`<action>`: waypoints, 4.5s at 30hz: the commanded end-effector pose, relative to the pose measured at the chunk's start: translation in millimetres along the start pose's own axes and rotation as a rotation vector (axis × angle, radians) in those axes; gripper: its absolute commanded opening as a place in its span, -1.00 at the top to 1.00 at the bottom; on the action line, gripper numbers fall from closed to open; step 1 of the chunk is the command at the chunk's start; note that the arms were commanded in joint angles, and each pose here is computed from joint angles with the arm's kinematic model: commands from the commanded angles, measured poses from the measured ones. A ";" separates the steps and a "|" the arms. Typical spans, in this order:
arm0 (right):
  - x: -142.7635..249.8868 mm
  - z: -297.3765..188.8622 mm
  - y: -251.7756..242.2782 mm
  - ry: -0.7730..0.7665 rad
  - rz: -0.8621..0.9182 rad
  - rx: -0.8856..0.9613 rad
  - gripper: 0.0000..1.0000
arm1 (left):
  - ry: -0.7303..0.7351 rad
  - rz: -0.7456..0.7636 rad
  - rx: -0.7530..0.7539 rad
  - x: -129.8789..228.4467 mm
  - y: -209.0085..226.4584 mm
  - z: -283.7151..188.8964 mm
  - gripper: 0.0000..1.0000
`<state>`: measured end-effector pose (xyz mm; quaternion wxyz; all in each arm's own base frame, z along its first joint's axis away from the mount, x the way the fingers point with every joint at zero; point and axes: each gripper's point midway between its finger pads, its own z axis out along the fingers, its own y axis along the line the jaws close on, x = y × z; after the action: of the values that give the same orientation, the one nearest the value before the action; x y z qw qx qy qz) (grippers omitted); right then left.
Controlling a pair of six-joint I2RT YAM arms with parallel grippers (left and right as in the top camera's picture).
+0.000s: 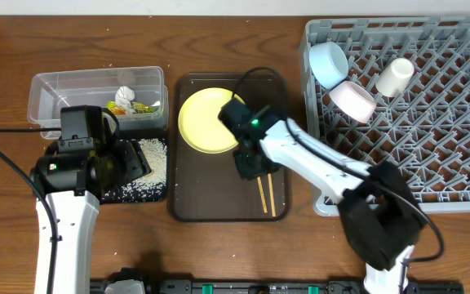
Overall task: Sort waste into correct bins and load items into the dishwasher rack
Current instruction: 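Move the right gripper to the chopsticks and grasp one, then carry the chopstick right and drop it into the rack, then return the right gripper to the tray and grasp the second chopstick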
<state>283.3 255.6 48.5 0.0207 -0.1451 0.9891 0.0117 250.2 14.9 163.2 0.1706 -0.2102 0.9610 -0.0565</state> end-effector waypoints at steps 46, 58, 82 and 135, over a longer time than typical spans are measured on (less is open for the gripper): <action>3.4 18.7 -33.1 0.026 0.124 -0.005 0.98 | 0.009 -0.016 -0.017 1.5 4.2 1.7 -0.44; -23.2 -90.6 -100.2 -0.235 0.202 -0.068 0.98 | 0.008 -0.016 -0.017 1.4 4.1 1.7 -0.44; 23.1 -36.9 -178.1 -0.074 0.268 0.071 0.97 | 0.008 -0.016 -0.017 1.4 4.1 1.7 -0.44; 5.2 54.4 -0.6 0.024 0.009 -0.042 0.89 | 0.009 -0.016 -0.017 1.5 4.2 1.7 -0.44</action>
<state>282.1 253.3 1.0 0.0130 -0.1488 0.9882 0.0342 249.4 15.3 162.9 0.1691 -0.2106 0.9613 -0.0548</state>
